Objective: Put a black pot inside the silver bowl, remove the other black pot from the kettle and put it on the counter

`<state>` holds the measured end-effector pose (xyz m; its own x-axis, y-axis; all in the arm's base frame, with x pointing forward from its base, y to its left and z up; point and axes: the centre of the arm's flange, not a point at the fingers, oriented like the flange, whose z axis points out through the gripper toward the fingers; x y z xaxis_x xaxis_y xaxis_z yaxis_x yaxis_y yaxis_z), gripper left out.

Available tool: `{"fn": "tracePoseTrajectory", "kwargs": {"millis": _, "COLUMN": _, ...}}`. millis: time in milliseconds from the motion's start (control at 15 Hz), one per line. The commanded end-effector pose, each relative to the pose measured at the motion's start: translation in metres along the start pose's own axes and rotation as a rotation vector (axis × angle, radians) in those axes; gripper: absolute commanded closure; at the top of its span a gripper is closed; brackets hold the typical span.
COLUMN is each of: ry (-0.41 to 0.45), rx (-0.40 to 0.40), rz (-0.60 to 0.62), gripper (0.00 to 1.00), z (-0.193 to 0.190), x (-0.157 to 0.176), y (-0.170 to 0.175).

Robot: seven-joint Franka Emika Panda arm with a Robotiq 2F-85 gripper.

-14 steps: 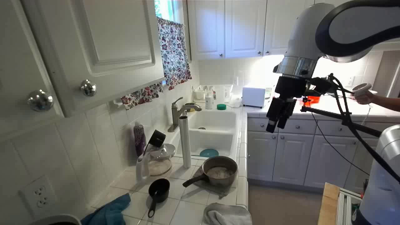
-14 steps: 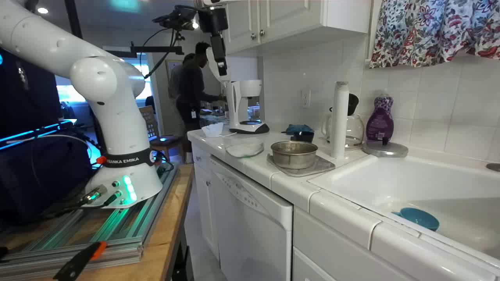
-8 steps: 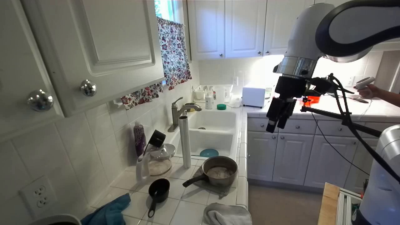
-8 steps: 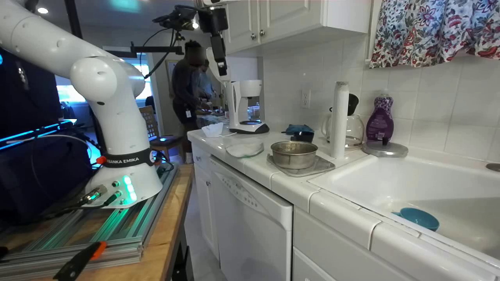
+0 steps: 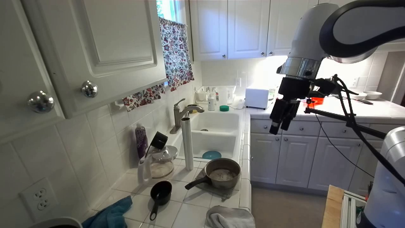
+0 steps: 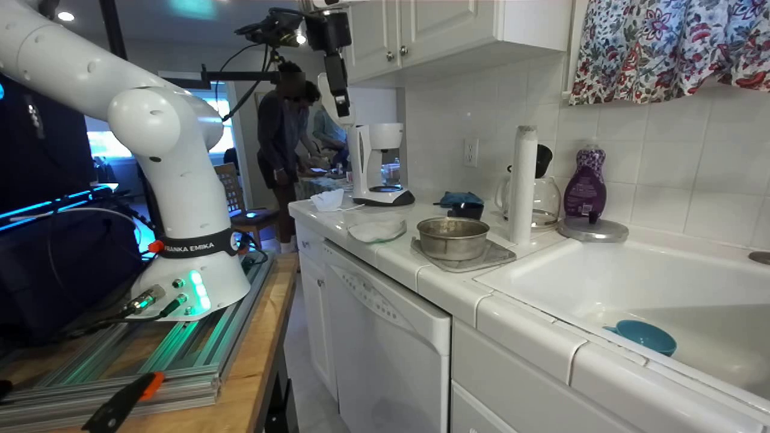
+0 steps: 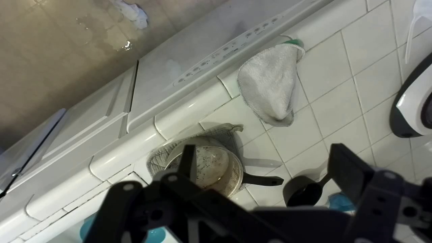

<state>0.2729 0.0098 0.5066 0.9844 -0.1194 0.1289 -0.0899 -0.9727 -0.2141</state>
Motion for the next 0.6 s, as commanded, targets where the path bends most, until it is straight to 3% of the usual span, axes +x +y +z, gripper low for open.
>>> {"fn": "tracePoseTrajectory", "kwargs": {"millis": 0, "ry": 0.007, "rx": -0.004, "rz": 0.007, "gripper": 0.00, "z": 0.006, "x": 0.004, "y": 0.000}}
{"fn": "tracePoseTrajectory", "kwargs": {"millis": 533, "ry": 0.165, "rx": 0.034, "rz": 0.124, "gripper": 0.00, "z": 0.059, "x": 0.040, "y": -0.051}}
